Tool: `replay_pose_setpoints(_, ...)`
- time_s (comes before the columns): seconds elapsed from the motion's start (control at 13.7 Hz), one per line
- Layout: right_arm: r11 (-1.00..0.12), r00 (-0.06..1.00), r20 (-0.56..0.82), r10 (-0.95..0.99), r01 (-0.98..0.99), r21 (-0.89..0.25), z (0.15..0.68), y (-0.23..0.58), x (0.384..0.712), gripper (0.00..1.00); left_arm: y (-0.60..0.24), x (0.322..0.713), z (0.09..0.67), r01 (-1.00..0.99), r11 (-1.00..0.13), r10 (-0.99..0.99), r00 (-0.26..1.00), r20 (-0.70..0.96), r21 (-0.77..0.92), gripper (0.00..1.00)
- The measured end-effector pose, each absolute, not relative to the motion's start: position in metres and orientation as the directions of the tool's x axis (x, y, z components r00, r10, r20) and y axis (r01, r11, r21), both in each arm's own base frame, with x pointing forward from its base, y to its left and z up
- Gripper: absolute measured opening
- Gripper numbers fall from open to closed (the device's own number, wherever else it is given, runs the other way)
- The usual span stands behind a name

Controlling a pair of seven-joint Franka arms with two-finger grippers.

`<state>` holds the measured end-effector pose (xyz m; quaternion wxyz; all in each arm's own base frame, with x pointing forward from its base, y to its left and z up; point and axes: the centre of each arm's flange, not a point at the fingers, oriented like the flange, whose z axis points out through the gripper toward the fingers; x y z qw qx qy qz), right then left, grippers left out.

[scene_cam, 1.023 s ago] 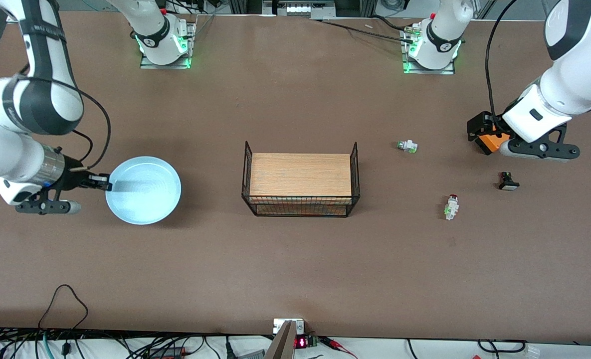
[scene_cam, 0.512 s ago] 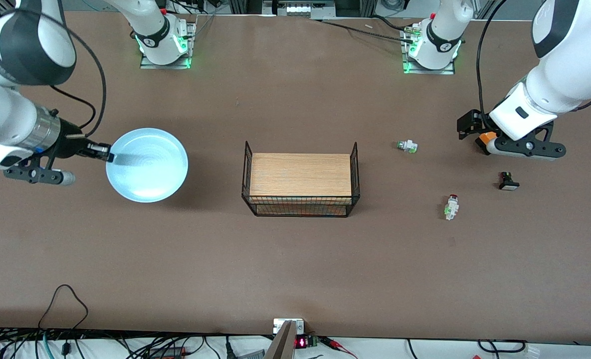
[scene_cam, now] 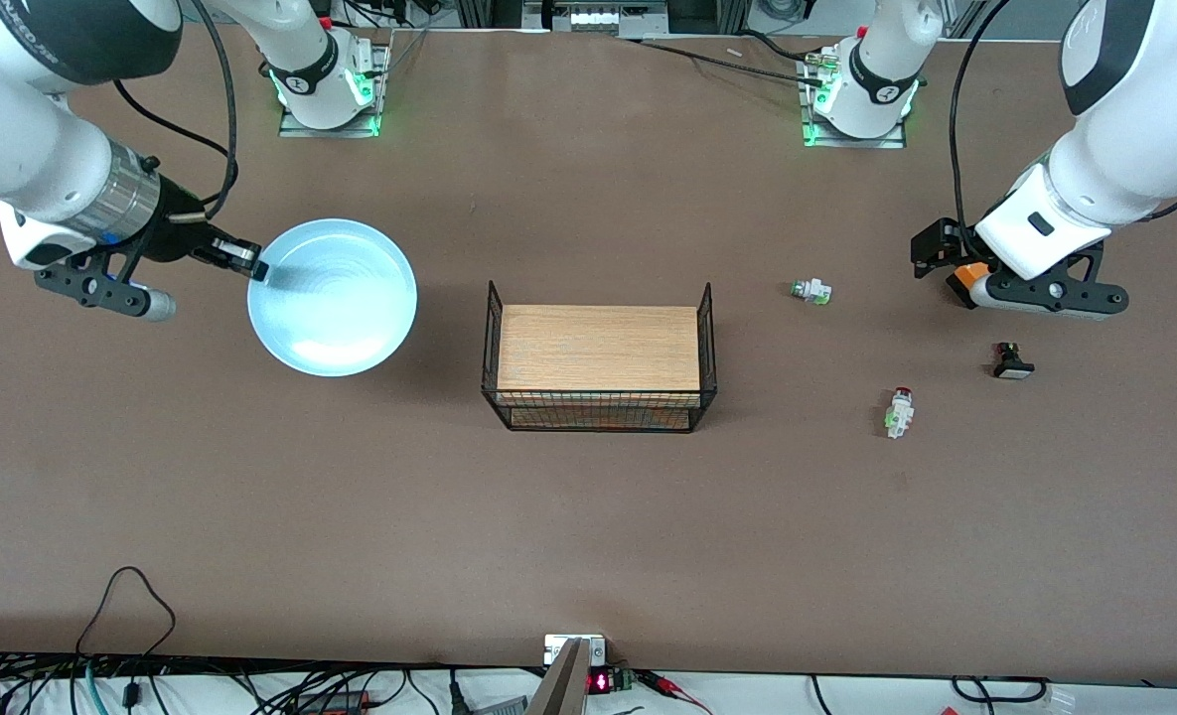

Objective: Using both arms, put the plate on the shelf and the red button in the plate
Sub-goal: 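Lift the plate with the right gripper toward the wire basket, then carry the plate over the basket with the right gripper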

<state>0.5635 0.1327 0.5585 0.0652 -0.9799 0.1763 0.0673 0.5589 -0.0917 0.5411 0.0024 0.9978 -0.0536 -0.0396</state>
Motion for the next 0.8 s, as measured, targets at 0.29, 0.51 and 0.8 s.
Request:
replay_pose_setpoints(0.29,-0.882,0.88,-0.209,-0.426,-0.455,-0.121,0.56,0.156,0.548,0.03,-0.092,0.559,0.541,-0.107,-0.994,-0.107,0.991,-0.079,0.009,1.0)
replay_pose_setpoints(0.51,-0.848,0.848,-0.226,-0.48,-0.515,-0.13,0.56,0.186,0.542,0.03,-0.091,0.559,0.541,-0.106,-0.994,-0.106,0.991,-0.079,0.009,1.0)
replay_pose_setpoints(0.8,-0.836,0.837,-0.223,-0.499,-0.533,-0.129,0.548,0.233,0.527,0.03,-0.09,0.56,0.541,-0.104,-0.995,-0.104,0.991,-0.079,0.009,1.0)
